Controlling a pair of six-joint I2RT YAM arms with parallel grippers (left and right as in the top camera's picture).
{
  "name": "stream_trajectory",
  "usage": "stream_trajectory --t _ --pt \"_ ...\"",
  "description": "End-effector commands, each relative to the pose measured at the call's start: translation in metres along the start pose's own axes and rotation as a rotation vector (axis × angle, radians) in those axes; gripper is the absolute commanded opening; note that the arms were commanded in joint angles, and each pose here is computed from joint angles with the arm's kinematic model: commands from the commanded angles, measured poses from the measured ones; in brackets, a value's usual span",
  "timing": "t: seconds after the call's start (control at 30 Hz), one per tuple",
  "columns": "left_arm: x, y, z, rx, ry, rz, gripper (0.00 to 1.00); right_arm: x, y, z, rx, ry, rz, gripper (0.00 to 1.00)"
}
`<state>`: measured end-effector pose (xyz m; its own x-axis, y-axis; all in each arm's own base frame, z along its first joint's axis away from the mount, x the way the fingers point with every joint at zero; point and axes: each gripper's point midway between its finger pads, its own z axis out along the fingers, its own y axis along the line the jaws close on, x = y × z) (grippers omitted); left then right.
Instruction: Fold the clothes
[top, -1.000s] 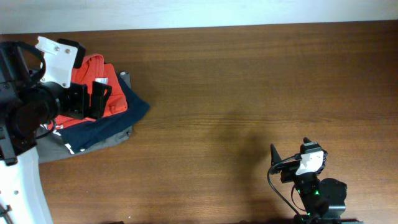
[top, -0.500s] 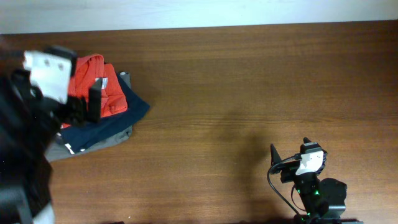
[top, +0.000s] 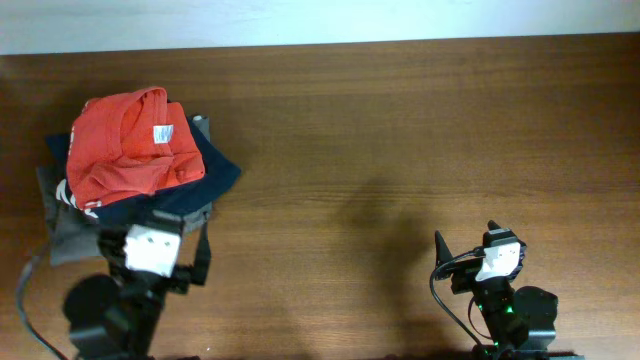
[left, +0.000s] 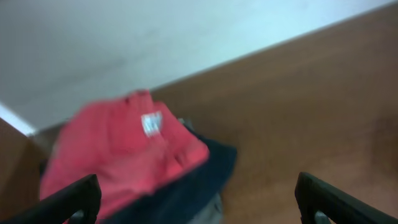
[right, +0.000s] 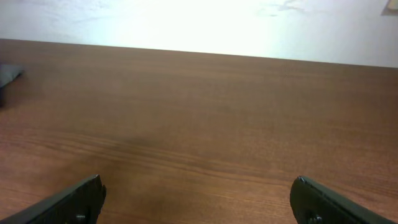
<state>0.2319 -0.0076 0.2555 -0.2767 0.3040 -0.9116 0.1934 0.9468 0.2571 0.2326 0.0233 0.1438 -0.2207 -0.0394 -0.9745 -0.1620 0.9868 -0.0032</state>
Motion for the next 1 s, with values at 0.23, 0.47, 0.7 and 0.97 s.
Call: stream_trajectory --t 0.23,0.47,0.7,0.97 --pt "0.065 -0.028 0.006 0.008 -0.049 0.028 0.99 0.002 0.001 0.0 -0.01 0.0 0.002 0.99" --pt "0.089 -0.042 0.022 0.039 -0.08 0.044 0.99 0.002 0.001 0.0 -0.01 0.0 0.002 0.99" --pt "0.095 -0.052 0.036 0.066 -0.129 0.064 0.99 0.002 0.001 0.0 -0.01 0.0 0.002 0.99" --pt "0.095 -0.053 0.037 0.068 -0.132 0.065 0.99 0.002 0.001 0.0 -0.01 0.0 0.002 0.99"
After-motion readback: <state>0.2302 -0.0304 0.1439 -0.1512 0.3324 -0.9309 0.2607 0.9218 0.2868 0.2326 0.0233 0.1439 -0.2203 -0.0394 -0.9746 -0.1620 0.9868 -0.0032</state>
